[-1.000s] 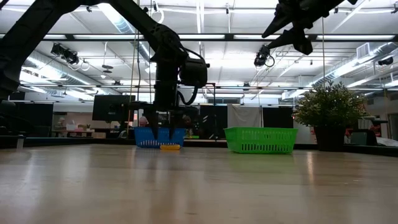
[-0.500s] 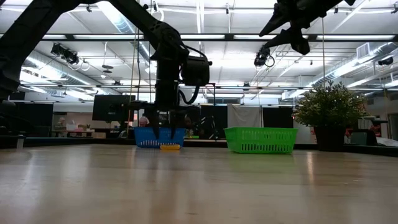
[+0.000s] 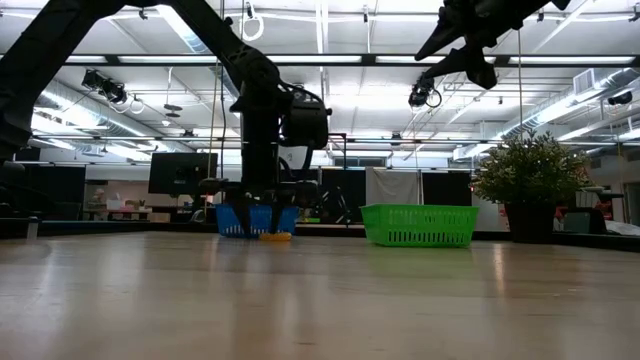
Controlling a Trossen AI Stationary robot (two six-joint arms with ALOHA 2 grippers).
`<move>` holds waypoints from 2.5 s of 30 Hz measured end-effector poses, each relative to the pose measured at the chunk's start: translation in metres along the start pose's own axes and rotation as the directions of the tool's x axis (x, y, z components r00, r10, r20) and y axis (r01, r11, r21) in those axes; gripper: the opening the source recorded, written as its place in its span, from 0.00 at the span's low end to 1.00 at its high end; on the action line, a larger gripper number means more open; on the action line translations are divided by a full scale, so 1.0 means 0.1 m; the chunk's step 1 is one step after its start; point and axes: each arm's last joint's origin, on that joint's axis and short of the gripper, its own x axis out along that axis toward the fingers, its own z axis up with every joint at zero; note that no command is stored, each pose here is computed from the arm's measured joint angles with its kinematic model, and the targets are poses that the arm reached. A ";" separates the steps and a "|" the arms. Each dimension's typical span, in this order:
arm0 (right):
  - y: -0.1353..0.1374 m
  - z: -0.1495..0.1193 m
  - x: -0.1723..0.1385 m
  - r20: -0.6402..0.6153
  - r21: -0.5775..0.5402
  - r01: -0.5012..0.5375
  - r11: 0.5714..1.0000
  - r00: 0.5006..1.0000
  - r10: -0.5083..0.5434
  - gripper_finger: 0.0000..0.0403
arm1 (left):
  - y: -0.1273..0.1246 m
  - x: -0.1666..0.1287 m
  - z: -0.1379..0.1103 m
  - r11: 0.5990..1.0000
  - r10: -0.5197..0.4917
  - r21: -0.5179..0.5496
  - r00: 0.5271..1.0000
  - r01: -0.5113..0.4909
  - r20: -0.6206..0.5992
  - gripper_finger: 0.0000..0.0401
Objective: Sort spring keychains
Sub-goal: Put the yellow spring keychain into the blue bin
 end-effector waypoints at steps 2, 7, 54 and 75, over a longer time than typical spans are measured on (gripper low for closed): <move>0.00 0.00 0.00 0.000 -0.001 0.000 1.000 1.000 0.000 0.37 | -0.01 0.00 -0.01 0.999 -0.009 0.031 1.000 0.010 -0.006 0.44; 0.00 0.00 0.00 -0.005 -0.001 -0.007 1.000 1.000 0.007 0.37 | -0.04 -0.01 -0.09 0.996 -0.013 0.084 1.000 0.012 0.021 0.34; 0.01 -0.02 0.00 -0.049 -0.059 -0.047 0.997 0.998 0.044 0.37 | 0.93 -3.36 -0.22 0.397 -0.916 0.737 0.183 0.547 0.357 0.04; 0.01 -0.01 0.00 -0.040 -0.072 -0.051 0.996 0.998 0.048 0.37 | 0.97 -3.42 -0.21 0.426 -0.898 0.729 0.157 0.536 0.411 0.04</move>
